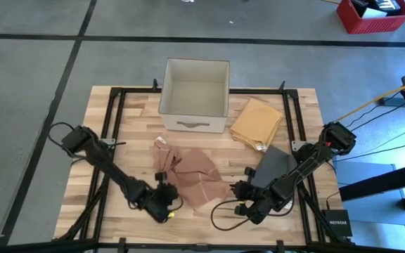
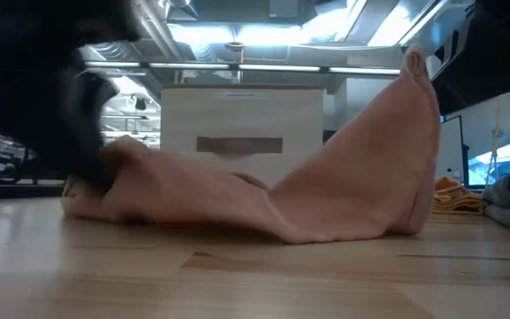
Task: Fold towel
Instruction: Fold the brown towel
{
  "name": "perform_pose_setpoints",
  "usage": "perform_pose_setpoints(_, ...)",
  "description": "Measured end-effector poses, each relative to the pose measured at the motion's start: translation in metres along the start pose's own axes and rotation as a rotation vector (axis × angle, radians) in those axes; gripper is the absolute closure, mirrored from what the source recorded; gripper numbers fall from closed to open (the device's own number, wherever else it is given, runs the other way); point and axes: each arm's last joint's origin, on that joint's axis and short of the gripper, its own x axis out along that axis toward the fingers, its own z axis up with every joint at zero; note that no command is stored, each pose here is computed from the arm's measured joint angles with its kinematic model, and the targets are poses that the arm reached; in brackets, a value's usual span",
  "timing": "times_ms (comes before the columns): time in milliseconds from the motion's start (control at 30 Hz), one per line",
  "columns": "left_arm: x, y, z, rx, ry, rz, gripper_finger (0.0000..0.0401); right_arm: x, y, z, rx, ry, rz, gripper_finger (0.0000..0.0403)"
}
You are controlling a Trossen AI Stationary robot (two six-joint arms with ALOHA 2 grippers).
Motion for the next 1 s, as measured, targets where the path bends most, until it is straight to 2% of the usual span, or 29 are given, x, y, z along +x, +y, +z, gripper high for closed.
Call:
perform_pose_setpoints(267, -0.019, 0.068, 0.075, -0.067, -0.166, 0.275, 0.0324, 0.0, 0.0, 0.0, -0.008, -0.011, -0.013, 0.0398)
perform_pose_setpoints(333, -0.021, 0.085, 0.086, -0.086, -0.165, 0.288, 0.0324, 0.0, 0.0, 0.0, -0.008, -0.01, -0.012, 0.0396)
perform_pose_setpoints(400, -0.023, 0.094, 0.09, -0.111, -0.123, 0.242, 0.0324, 0.0, 0.0, 0.0, -0.009, -0.009, -0.009, 0.0396)
perform_pose_setpoints(467, -0.028, 0.095, 0.088, -0.157, -0.065, 0.164, 0.0325, 0.0, 0.0, 0.0, -0.01, 0.002, 0.002, 0.0396)
perform_pose_setpoints(533, -0.037, 0.084, 0.085, -0.195, -0.038, 0.068, 0.0325, 0.0, 0.001, 0.0, -0.009, 0.007, 0.009, 0.0395)
perform_pose_setpoints(700, -0.061, 0.036, 0.06, -0.138, -0.021, -0.08, 0.0325, 0.0, 0.001, 0.0, -0.009, 0.009, 0.012, 0.0394)
perform_pose_setpoints(867, -0.074, 0.007, 0.02, -0.216, 0.007, -0.152, 0.0325, 0.0, 0.002, 0.001, 0.009, -0.005, 0.025, 0.0394)
perform_pose_setpoints(1000, -0.071, 0.004, -0.006, -0.297, 0.054, -0.135, 0.0307, 0.0, 0.003, 0.003, -0.004, -0.016, 0.035, 0.0394)
